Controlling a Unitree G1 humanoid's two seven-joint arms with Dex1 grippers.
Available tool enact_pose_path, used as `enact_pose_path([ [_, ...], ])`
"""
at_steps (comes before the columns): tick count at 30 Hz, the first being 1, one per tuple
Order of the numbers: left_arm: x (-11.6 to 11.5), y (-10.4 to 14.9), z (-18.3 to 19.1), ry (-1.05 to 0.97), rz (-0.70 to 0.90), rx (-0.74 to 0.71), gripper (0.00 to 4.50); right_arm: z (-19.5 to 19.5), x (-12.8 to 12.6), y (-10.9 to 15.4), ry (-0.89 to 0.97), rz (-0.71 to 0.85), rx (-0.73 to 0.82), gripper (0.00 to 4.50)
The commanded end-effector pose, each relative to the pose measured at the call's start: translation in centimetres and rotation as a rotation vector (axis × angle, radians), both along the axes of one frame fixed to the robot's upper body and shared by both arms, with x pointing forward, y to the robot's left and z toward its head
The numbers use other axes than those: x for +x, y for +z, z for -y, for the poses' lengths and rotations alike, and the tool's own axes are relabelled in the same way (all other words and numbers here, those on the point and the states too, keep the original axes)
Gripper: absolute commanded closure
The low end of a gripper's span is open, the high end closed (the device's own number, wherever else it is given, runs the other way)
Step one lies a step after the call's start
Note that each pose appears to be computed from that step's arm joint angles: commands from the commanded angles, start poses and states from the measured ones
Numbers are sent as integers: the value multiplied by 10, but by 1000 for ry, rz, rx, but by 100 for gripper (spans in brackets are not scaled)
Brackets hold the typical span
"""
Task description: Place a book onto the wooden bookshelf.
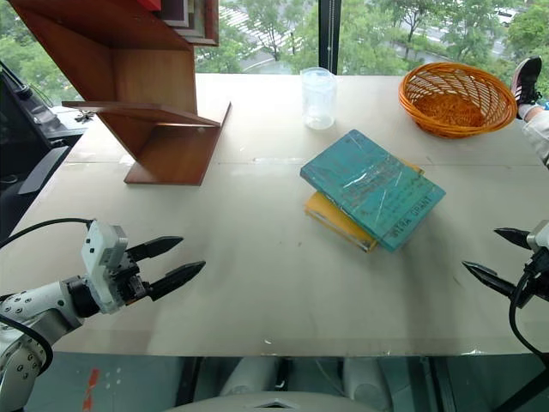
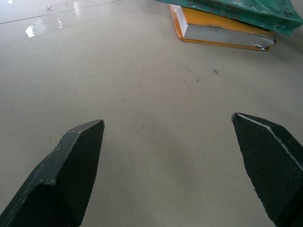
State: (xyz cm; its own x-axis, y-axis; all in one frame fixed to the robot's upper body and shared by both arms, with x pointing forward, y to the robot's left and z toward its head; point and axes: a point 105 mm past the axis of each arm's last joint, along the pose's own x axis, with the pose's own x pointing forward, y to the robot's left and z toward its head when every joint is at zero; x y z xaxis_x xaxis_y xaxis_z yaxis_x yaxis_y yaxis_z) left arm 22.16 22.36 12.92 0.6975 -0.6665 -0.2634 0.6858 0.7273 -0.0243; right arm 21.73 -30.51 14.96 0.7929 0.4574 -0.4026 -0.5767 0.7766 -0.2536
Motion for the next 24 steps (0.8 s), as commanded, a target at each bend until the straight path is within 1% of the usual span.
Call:
enact_pose_path([
  [1, 4, 18, 8, -43, 67, -12, 6, -3, 10, 13, -19, 76, -35, 0],
  [2, 7, 28, 17, -69, 89, -55, 6, -12, 22, 18, -48, 125, -42, 0],
  [4, 10, 44, 30, -108, 121, -118, 6, -28, 35, 25, -94, 137, -10, 0],
  [7, 6, 53, 42, -175, 148, -105, 6, -44, 43, 30, -77, 111, 63, 0],
  [8, 3, 56, 48, -210, 163, -95, 6, -46, 50, 34, -104, 107, 104, 0],
  [9, 0, 57, 54, -244, 179, -75, 0, -47, 55, 37, -117, 99, 115, 55],
  [10, -4, 59, 60, -282, 194, -59, 0, -48, 63, 42, -133, 101, 117, 85],
  [11, -6, 60, 65, -306, 207, -53, 0, -48, 73, 47, -158, 105, 112, 134],
  [12, -7, 61, 69, -321, 220, -50, 0, -49, 82, 51, -172, 106, 86, 176],
  [14, -8, 63, 75, -338, 230, -53, 0, -50, 100, 57, -189, 112, 26, 280],
  [16, -9, 61, 78, -348, 229, -47, 0, -52, 122, 59, -213, 102, -31, 359],
  [17, -10, 60, 79, -349, 229, -46, 0, -49, 134, 59, -247, 98, -57, 411],
  [18, -10, 60, 79, -348, 231, -44, 0, -49, 144, 58, -263, 90, -74, 447],
  [21, -10, 59, 80, -333, 242, -43, 0, -40, 166, 47, -290, 63, -171, 447],
  [24, -11, 58, 79, -305, 255, -35, 0, -23, 175, 37, -301, 20, -247, 447],
])
